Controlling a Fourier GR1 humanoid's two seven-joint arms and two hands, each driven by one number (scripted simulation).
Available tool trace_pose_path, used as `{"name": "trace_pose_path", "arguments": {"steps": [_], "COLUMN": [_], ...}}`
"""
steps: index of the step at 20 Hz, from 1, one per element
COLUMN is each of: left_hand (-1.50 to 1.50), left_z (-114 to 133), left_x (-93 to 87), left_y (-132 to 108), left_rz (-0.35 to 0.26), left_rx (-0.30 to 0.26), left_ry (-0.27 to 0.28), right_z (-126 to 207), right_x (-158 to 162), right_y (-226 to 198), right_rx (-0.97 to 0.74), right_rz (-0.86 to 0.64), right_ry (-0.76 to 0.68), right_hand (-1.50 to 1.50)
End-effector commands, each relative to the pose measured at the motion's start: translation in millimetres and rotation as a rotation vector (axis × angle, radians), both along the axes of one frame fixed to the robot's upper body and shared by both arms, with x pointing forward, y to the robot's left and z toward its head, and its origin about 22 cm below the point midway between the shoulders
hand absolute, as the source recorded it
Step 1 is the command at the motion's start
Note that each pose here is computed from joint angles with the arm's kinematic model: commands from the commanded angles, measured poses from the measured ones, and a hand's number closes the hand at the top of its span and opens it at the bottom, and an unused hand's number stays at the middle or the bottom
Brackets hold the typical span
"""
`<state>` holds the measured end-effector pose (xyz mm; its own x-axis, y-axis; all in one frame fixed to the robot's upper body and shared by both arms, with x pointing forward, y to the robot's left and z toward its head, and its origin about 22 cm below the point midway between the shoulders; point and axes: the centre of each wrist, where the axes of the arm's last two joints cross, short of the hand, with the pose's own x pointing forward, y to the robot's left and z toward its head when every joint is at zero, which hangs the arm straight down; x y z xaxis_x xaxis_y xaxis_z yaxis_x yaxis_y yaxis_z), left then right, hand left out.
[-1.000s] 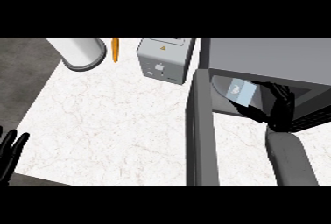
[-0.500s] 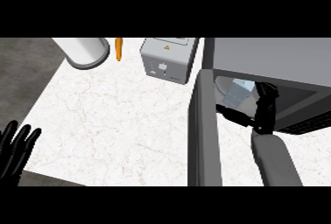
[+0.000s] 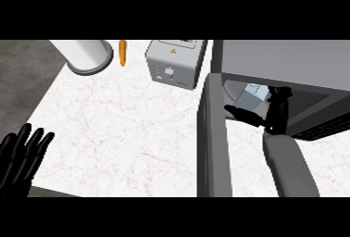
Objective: Pick up the milk, place it into the microwave and close the microwave
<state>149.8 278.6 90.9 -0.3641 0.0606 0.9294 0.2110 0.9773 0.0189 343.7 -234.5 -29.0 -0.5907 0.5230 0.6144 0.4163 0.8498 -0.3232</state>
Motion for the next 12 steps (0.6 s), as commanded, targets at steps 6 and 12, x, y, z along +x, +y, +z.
{"name": "trace_pose_path", "arguments": {"steps": [6, 12], "left_hand": [-1.5, -1.5], "left_z": [3.7, -3.8], "left_x": [4.3, 6.4], "left_y": [-14.6, -16.3], "left_rz": [-0.013, 0.007], "left_rx": [-0.002, -0.004], "left_ry": [-0.02, 0.014], "right_z": [9.8, 8.3], "right_x": [31.2, 36.3], "right_y": [-3.6, 8.2], "right_rx": [0.09, 0.127], "right_rz": [-0.01, 0.045], "right_ry": [0.282, 0.333], "right_hand": [-1.5, -1.5]}}
